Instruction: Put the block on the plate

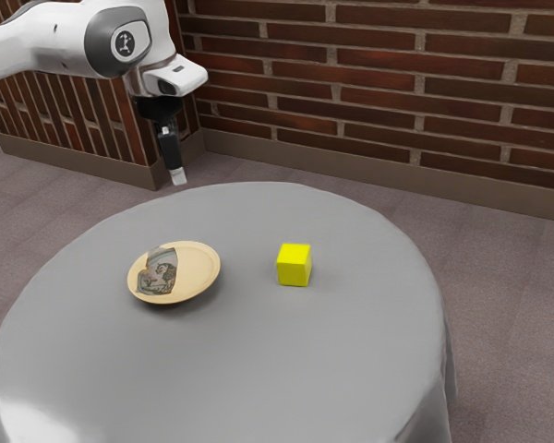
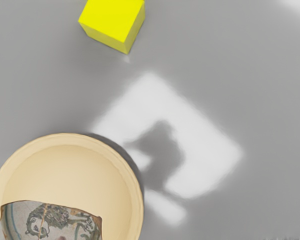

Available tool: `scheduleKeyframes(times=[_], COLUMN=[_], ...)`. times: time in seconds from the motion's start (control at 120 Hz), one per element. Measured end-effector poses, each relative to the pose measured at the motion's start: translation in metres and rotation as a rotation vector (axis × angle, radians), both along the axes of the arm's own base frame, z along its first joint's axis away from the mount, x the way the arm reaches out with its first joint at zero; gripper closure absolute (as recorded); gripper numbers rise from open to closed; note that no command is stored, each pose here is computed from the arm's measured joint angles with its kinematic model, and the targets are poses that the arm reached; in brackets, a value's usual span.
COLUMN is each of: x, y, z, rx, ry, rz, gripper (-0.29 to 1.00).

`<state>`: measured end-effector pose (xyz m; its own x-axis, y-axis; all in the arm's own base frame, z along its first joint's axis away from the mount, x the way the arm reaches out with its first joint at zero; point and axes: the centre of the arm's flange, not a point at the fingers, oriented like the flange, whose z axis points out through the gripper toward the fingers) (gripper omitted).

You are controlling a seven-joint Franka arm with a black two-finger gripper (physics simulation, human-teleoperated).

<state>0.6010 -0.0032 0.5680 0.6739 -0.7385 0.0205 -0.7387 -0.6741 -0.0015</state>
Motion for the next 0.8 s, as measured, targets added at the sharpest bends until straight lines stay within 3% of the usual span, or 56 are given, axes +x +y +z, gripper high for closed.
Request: scheduleKeyframes(times=[0.433,0.675,0.8], x=[0.012,0.088,0.107], y=[-0.015,-0.050,-0.065], z=[-0.026,-0.077,-0.109], rx=[0.010,0.048,0.048], ry=[0.038,0.031,0.019], rz=[-0.075,-0.172,-0.256], gripper=[0.00,0.00,0.00])
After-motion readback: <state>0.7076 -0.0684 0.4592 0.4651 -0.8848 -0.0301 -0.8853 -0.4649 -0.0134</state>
